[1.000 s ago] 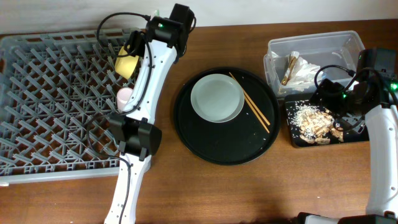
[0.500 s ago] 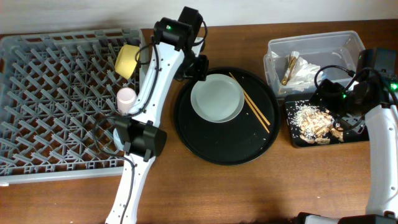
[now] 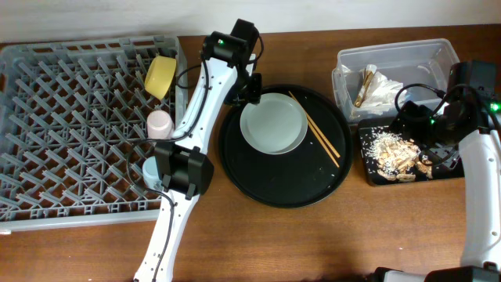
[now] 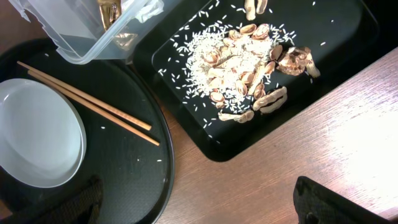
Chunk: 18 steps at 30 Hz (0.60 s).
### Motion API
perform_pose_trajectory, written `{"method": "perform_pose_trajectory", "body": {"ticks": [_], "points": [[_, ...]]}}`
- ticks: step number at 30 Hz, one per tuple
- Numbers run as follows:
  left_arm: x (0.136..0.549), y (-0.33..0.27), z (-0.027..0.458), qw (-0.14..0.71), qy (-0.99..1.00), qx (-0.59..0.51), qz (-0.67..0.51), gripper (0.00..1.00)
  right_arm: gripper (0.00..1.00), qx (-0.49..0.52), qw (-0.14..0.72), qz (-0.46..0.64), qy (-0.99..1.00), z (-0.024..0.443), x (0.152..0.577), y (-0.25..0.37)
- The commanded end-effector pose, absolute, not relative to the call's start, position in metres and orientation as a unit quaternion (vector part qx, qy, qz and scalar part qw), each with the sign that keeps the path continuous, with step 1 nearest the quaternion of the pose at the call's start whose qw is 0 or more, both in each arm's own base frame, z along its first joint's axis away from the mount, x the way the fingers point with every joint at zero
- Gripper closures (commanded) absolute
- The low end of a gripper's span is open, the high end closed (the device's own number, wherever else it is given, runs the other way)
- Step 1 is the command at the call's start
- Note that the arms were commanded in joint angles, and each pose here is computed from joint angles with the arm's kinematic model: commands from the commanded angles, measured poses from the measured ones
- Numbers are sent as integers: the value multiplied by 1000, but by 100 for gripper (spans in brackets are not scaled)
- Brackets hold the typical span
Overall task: Sort waste into correct bins and load items into the dishwasher rack
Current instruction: 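Move the left gripper to the white plate and grasp its rim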
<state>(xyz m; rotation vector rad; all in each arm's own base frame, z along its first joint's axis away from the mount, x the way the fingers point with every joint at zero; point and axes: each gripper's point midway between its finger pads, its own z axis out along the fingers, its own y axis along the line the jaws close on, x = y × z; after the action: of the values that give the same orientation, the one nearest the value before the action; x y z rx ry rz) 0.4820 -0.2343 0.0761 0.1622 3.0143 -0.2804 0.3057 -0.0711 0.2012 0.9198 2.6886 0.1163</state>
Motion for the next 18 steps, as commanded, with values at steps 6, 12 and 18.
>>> {"method": "perform_pose_trajectory", "body": {"ticks": [6, 12, 18], "points": [[483, -220, 26, 20, 998, 29, -52, 54, 2, 317, 147, 30, 936, 201, 305, -75], [479, -218, 9, 4, 999, 27, -45, 60, 2, 317, 147, 30, 936, 201, 305, -75], [468, -220, -12, -28, 998, 31, -39, 94, 2, 317, 147, 30, 936, 201, 305, -75]]}}
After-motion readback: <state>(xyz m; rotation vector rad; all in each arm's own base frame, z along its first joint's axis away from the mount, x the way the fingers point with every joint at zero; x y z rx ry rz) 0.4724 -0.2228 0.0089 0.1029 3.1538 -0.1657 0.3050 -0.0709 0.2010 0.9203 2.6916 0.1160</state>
